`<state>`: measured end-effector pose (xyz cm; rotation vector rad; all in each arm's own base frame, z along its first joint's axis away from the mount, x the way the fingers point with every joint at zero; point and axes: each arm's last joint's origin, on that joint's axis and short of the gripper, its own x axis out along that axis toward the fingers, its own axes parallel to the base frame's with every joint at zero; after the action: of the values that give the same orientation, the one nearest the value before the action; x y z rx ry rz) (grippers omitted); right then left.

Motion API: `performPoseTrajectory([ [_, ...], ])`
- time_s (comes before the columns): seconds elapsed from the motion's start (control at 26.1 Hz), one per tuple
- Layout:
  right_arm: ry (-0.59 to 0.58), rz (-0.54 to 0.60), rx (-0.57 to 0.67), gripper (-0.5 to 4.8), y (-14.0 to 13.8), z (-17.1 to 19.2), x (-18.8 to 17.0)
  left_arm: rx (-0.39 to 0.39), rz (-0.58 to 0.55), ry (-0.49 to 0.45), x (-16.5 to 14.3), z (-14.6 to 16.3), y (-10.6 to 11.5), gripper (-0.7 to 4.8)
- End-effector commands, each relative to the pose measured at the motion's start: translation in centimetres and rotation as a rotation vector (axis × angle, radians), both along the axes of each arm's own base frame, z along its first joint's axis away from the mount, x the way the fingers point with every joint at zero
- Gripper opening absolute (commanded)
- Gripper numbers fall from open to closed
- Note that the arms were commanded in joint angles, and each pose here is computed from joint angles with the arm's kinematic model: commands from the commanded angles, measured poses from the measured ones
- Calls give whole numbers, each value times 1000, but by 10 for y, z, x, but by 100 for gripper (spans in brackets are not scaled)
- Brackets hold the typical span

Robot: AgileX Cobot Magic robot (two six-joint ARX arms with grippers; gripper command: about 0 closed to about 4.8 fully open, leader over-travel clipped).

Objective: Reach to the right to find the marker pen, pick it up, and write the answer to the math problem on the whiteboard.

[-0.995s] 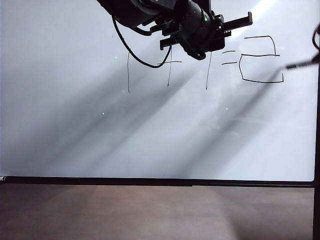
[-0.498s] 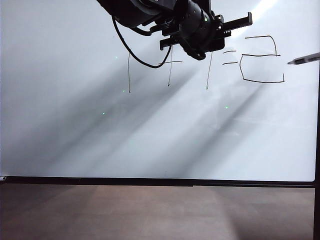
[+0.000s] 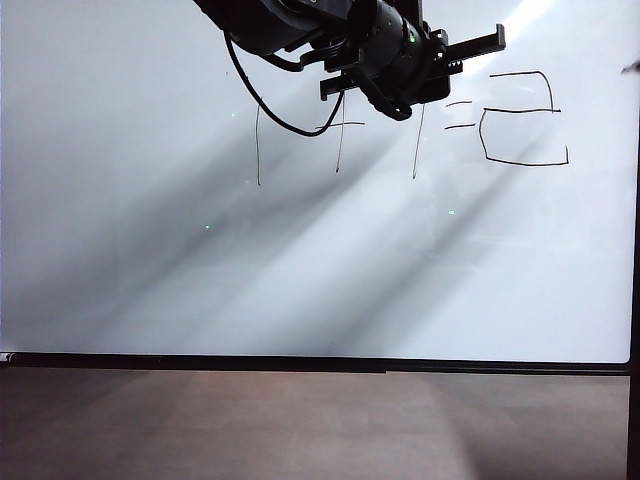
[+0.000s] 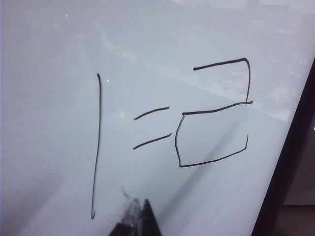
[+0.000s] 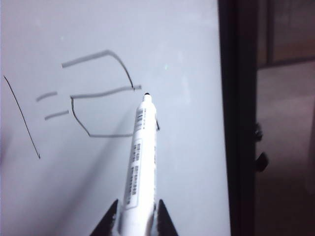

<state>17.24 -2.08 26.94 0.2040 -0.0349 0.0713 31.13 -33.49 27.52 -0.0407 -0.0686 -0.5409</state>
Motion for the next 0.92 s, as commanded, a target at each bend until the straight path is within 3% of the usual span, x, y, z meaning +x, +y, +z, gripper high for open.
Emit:
performPoseTrajectory([
  [0.04,-6,-15,-7,-7,1,5,-12,-15,-1,-14,-1,5,1,-5],
  [0.38,168,-13,-14,-7,10,-7,-66,-15,-1,-14,-1,5,1,-4],
  [0.69,-23,17,-57,-7,18,-21,-109,-15,-1,-14,-1,5,1,-4],
  [0.92,11,97,-26,-6,19,-32,-102,-9,-5,-10,0,5,0,-4],
])
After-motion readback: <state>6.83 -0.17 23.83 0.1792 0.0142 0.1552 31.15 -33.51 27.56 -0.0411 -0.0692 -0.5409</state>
